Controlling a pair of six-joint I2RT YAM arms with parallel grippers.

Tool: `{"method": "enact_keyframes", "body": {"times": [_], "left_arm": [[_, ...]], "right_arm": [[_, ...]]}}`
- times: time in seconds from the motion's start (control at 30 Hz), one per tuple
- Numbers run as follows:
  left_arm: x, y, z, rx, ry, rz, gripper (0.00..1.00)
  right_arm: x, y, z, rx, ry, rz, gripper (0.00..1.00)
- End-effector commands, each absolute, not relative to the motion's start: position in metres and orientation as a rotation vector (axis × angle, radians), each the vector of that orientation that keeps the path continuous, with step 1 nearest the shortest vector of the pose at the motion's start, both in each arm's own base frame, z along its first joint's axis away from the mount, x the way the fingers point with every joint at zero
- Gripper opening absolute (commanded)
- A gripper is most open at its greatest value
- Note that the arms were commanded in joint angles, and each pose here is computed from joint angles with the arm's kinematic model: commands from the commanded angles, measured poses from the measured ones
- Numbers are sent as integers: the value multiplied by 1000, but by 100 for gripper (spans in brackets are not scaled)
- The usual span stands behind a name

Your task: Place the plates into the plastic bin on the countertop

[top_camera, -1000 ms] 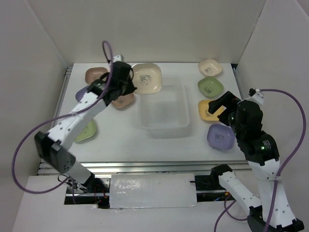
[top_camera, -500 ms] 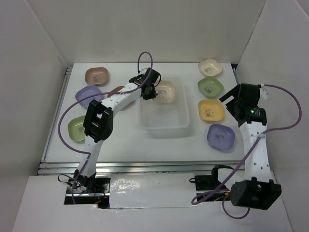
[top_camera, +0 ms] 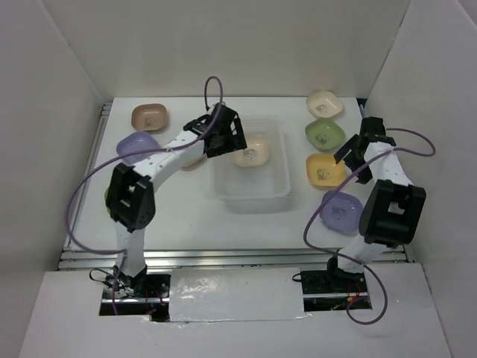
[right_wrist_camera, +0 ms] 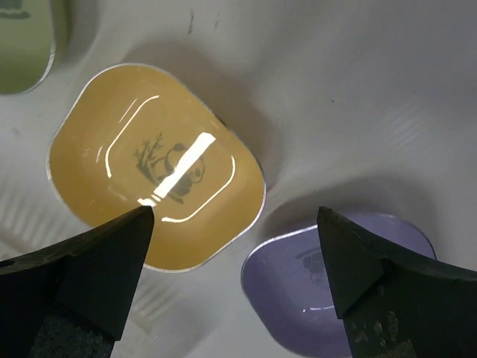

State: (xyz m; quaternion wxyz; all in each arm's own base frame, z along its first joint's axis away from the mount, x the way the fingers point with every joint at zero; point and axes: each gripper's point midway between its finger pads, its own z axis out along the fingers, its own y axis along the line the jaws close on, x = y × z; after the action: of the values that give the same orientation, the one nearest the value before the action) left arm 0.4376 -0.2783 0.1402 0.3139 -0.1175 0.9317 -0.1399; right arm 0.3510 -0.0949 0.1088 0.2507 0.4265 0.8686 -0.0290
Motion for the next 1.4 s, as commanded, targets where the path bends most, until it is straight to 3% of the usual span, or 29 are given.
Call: {"method": "enact_keyframes", "body": {"times": [0.0,0.2,0.43,0.5,0.57,0.63,0.67,0.7,0.73,1.13,1.37], "left_arm": [[411,-274,265,-164,2218,-550,99],[347,-224,324,-73,2104,-544,99],[302,-172,324,-114,2071,-484,99],[301,-159,320,-128,2076,-447,99],[299,-149,310,-141,2103,-399,99],[298,-142,303,-145,2117,-372,99],[297,-137,302,-155,2119,-362,99],[296,-134,301,-157,2118,-358,99],[295,-132,298,-162,2124,-357,99],[280,-106,307,-216,2093,-345,99],[279,-96,306,-265,2087,-318,99]], "right_arm": [[376,-111,98,1114,2389,-96,98],[386,-108,63,1102,2463,-56,88],[379,-108,40,1127,2501,-84,60],[378,-107,37,1124,2509,-80,46],[378,-106,37,1117,2507,-81,41],[378,-105,41,1111,2501,-81,28],[378,-104,42,1109,2502,-73,20],[378,-104,46,1105,2490,-78,5],[378,-104,49,1110,2481,-81,2],[366,-72,96,1046,2414,76,0],[369,-29,170,883,2302,191,0]]}}
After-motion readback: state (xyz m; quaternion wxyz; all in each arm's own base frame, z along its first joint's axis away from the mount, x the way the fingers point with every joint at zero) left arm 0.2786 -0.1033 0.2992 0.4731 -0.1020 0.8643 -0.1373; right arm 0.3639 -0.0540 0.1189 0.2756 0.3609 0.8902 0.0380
